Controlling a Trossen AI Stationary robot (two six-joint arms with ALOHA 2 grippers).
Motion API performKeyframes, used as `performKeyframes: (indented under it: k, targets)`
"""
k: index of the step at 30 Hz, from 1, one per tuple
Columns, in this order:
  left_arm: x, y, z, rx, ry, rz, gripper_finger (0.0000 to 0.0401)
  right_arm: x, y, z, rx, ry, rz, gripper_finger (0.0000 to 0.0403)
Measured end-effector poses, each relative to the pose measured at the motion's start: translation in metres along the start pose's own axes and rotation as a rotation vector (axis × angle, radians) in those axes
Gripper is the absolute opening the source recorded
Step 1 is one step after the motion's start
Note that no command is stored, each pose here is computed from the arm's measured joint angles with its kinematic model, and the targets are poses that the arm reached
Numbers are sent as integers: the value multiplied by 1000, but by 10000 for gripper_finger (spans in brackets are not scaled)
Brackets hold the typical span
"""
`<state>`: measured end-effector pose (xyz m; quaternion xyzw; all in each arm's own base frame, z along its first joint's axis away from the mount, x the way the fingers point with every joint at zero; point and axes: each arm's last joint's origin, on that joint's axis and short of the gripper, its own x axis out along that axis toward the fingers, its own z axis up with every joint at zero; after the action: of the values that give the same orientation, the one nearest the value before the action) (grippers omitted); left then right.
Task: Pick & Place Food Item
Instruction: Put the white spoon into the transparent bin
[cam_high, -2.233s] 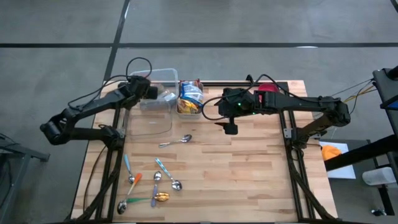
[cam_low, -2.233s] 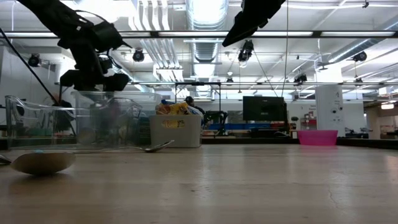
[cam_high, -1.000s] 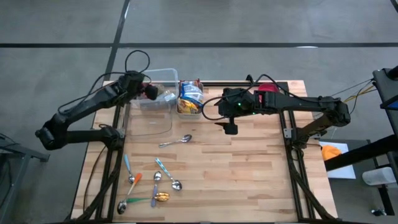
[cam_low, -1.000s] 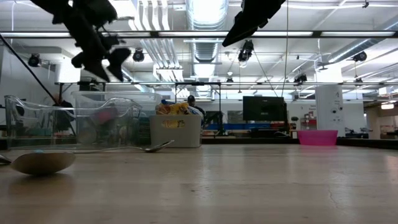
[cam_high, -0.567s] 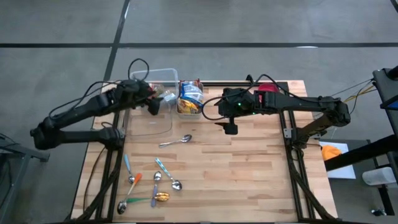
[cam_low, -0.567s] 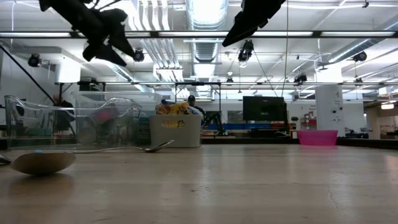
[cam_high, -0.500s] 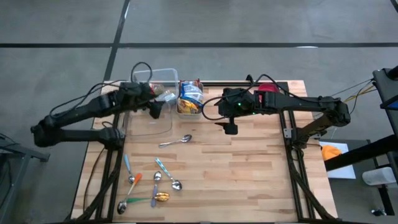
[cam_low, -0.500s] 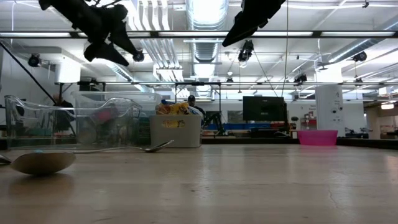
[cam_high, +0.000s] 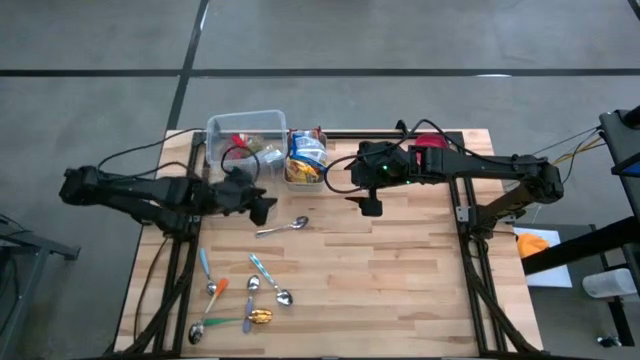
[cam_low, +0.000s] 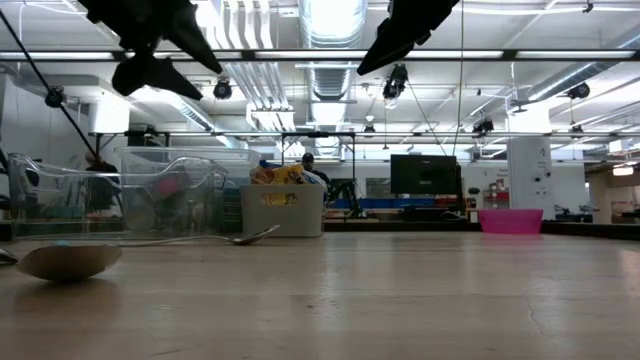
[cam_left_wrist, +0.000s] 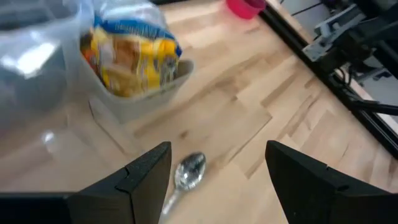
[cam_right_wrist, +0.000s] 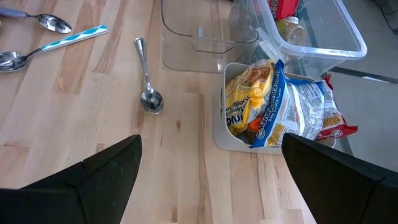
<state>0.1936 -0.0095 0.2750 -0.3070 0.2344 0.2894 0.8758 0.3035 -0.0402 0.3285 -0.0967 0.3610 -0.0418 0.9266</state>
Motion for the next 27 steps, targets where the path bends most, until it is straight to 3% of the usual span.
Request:
performKeyframes:
  k: [14, 22, 27]
  targets:
    - [29, -28, -65, -199, 246, 90, 263, 0, 0, 0, 0, 0, 0, 384]
    - [11, -49, -88, -304, 380, 25, 263, 0, 0, 0, 0, -1, 0, 384]
    - [-4, -61, -98, -240, 476, -68, 263, 0, 0, 0, 0, -1, 0, 384]
